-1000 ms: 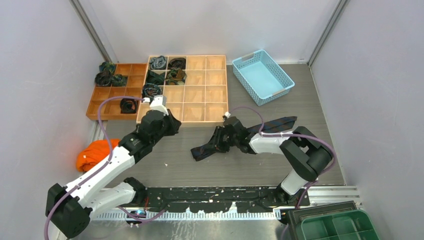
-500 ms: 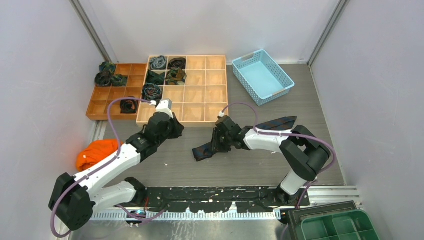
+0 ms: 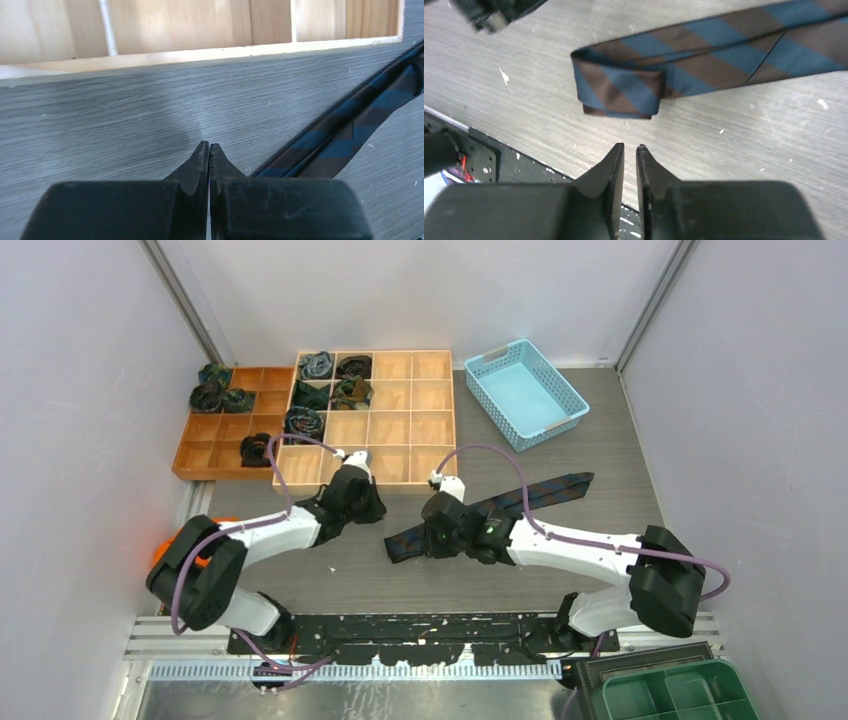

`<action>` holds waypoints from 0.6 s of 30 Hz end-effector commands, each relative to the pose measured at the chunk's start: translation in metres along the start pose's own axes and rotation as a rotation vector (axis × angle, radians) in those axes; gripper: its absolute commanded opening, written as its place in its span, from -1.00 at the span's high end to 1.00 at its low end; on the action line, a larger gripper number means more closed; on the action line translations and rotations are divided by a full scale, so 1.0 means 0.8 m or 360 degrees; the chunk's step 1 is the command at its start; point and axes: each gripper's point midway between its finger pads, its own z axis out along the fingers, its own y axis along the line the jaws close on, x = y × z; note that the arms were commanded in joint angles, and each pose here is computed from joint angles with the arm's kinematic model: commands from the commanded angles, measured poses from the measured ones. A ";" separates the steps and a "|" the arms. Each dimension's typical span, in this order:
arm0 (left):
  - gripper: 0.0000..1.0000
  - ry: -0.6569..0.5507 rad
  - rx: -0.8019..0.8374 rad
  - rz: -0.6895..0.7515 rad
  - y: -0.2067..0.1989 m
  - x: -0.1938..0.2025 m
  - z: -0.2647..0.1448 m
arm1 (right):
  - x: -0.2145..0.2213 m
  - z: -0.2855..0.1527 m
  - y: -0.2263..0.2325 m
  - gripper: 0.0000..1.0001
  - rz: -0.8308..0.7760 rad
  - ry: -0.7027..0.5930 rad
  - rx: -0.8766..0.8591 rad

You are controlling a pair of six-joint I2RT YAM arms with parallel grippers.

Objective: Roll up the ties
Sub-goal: Roll the tie at the center of the board.

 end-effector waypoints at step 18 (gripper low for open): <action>1.00 0.0072 0.0327 -0.0014 -0.029 0.046 0.012 | 0.079 0.076 0.000 0.98 -0.0072 0.0058 0.0149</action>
